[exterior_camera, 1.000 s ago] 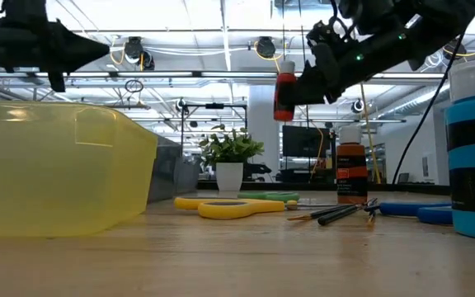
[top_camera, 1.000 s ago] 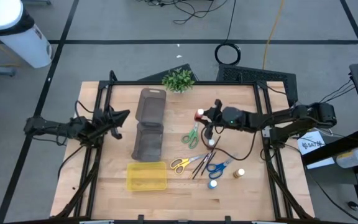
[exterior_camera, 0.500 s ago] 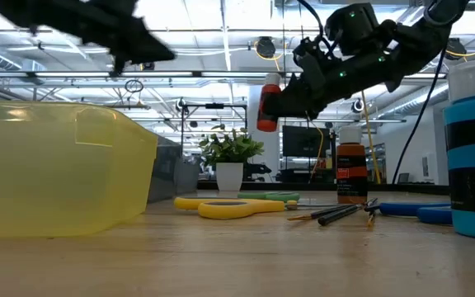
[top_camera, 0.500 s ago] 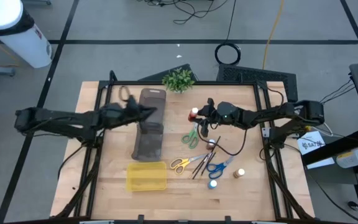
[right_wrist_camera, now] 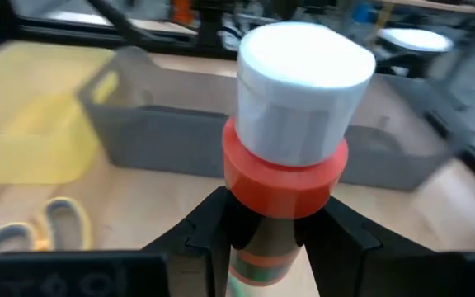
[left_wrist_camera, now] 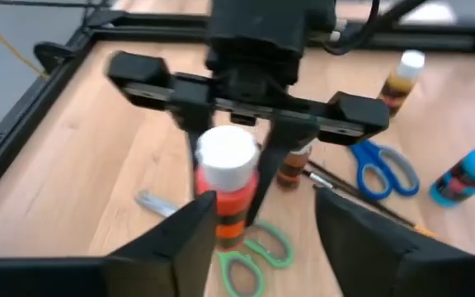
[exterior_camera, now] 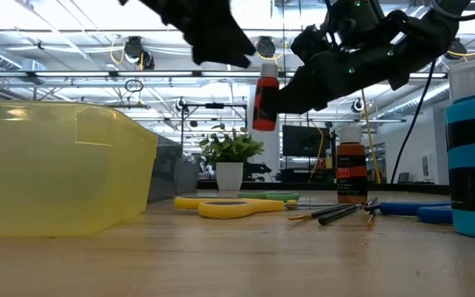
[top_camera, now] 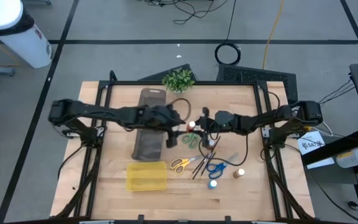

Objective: Pick & Place Paint Supplies
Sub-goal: Put the orange paint bottle into the top black bin

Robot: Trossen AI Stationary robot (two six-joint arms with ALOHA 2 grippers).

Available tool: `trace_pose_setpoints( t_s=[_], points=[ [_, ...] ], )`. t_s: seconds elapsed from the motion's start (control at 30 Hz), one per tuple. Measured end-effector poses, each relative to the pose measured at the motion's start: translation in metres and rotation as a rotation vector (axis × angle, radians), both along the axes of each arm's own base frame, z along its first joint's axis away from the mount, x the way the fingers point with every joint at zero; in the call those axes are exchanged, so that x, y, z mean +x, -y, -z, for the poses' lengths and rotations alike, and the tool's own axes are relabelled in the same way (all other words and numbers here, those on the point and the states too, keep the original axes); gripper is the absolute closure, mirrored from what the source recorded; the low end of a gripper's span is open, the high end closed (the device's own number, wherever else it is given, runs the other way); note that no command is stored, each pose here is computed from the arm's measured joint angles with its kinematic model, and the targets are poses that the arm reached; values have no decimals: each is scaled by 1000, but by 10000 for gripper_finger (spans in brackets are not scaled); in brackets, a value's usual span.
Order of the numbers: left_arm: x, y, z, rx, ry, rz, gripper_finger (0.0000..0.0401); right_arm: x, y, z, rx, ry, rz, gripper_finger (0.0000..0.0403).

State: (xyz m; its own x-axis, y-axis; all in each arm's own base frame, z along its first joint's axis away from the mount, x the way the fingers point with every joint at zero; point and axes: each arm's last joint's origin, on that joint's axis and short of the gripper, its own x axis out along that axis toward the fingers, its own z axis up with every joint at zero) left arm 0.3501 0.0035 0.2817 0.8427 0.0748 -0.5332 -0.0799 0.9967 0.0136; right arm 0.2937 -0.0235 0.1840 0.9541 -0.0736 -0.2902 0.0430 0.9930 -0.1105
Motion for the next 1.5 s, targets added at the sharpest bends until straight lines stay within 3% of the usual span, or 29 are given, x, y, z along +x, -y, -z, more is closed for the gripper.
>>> trace_pose_setpoints(
  t_s=[0.17,0.33,0.83,1.07,1.37,1.5],
  points=[
    [22,0,12,52,-55,34,143,0,-11,1,-27,-13,33,285],
    [27,0,16,53,-49,25,140,0,-14,2,-24,-18,23,285],
    [29,-1,13,-36,-6,33,212,0,-20,3,-14,-33,5,285],
    [31,-2,18,-31,-22,16,242,0,-20,3,-1,-36,9,287],
    [38,-3,24,-29,1,-10,242,0,-20,3,-22,-34,3,287],
    [37,-4,22,-18,8,-12,275,0,-20,3,-15,-30,4,285]
  ],
)
